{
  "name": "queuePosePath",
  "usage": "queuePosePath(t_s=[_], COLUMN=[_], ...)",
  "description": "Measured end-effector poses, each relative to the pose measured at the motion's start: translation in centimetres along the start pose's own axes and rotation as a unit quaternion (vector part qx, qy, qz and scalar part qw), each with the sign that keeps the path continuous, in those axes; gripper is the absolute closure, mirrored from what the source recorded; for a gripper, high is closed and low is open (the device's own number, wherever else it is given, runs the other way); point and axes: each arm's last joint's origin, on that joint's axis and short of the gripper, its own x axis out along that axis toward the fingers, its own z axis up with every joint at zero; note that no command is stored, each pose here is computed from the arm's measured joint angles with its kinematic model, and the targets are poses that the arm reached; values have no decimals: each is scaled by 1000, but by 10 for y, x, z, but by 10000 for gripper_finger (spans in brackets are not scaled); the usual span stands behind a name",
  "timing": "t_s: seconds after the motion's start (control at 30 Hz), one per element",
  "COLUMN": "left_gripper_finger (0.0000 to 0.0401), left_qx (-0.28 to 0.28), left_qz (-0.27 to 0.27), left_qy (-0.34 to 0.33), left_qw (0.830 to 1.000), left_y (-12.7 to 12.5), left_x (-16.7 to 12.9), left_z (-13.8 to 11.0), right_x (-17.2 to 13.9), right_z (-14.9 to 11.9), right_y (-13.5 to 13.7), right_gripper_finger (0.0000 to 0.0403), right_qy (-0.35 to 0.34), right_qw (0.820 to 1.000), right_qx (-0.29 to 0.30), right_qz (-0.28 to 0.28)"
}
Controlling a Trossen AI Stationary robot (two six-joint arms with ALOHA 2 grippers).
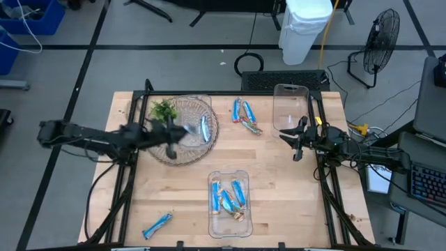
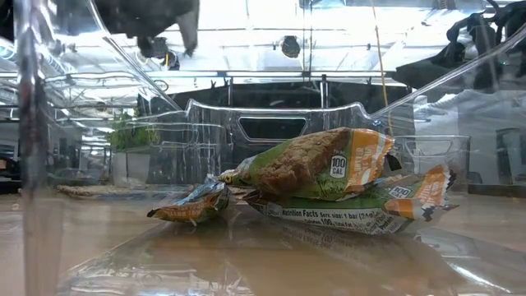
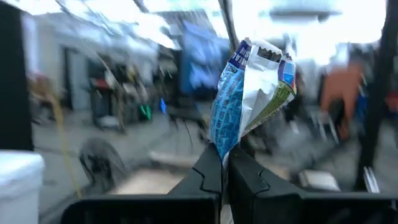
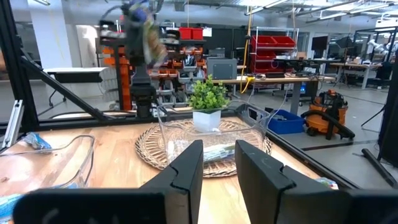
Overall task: Pick and place Granola Bars by type
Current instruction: Put the blue granola bar into the top left transparent bin
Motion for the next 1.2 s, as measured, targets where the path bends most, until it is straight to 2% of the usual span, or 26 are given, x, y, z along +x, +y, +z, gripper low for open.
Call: queuePosePath(t_s=[0.17, 0.27, 0.37, 0.43, 0.53, 0.67, 0.77, 1.07, 1.2], left_gripper_finger=[393, 393, 393, 393, 393, 393, 391, 391, 391], left_qx=[-64, -102, -126, -137, -155, -175, -190, -203, -201], left_qz=[68, 97, 139, 172, 226, 276, 291, 321, 324], left_qy=[-65, -64, -15, 45, 150, 273, 322, 403, 426], left_qw=[994, 988, 982, 974, 950, 905, 880, 833, 820], left_y=[28, 41, 54, 62, 71, 79, 83, 92, 93], left_x=[-17, -12, -2, 6, 19, 31, 39, 56, 58], left_z=[13, 24, 38, 44, 46, 31, 10, -43, -55], right_x=[0, 0, 0, 0, 0, 0, 0, 0, 0], right_z=[0, 0, 0, 0, 0, 0, 0, 0, 0], right_y=[0, 0, 0, 0, 0, 0, 0, 0, 0], right_gripper_finger=[318, 318, 318, 318, 318, 318, 318, 318, 318], right_qy=[0, 0, 0, 0, 0, 0, 1, 1, 0], right_qw=[1000, 1000, 1000, 1000, 1000, 1000, 1000, 1000, 1000], right_qx=[0, 0, 0, 0, 0, 0, 0, 0, 0], right_qz=[0, 0, 0, 0, 0, 0, 0, 0, 0])
